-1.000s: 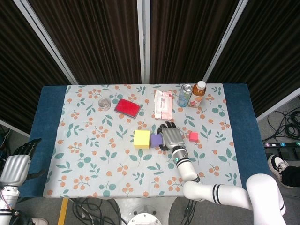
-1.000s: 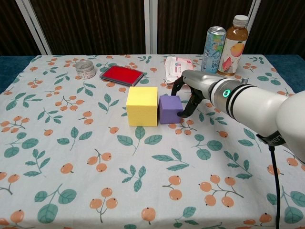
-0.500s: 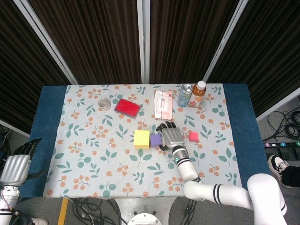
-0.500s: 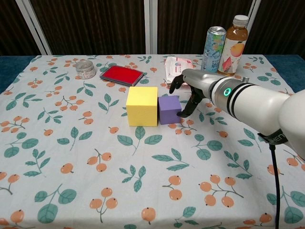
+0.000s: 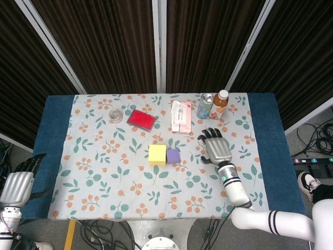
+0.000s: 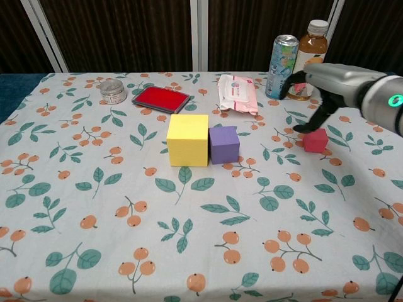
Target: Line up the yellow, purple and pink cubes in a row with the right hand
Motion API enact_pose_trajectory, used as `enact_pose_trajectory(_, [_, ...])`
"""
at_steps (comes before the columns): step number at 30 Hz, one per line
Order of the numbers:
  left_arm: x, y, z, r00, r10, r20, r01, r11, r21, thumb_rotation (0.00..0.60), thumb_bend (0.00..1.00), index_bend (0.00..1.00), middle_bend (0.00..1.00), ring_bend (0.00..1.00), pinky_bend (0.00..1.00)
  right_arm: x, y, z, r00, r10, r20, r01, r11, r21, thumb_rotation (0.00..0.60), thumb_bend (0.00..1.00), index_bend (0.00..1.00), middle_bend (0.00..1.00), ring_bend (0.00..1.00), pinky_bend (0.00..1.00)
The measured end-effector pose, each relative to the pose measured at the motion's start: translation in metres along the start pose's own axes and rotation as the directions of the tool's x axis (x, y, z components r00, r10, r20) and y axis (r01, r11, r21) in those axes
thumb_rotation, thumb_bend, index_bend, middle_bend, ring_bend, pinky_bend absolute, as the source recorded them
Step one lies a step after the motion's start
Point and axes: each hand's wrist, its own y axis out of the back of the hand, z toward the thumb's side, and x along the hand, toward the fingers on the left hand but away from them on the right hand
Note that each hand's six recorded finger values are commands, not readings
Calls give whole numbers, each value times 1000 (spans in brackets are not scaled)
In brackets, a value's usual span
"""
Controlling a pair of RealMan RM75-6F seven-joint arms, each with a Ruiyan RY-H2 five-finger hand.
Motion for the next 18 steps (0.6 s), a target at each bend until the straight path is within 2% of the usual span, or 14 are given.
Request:
enact_pose_trajectory(2, [0,1,1,1000,2,4,-2,1000,1,600,185,143,224,171,232,6,-2,-21,999,10,36,-10,1000,12,600,176,301,105,0,0])
enact_pose_trajectory(8, [-1,1,3,1000,2,8,-2,1000,2,600,185,143,223,172,232,3,-13,-44,995,39,88,-40,999,17,600,176,313,105,0,0])
enact_pose_trajectory(18, [-4,0,0,1000,-2,-5,2,1000,-1,600,185,143,223,172,232,-12,-31,-55,988,65,138,-69,997,31,600,186,330,106,0,0])
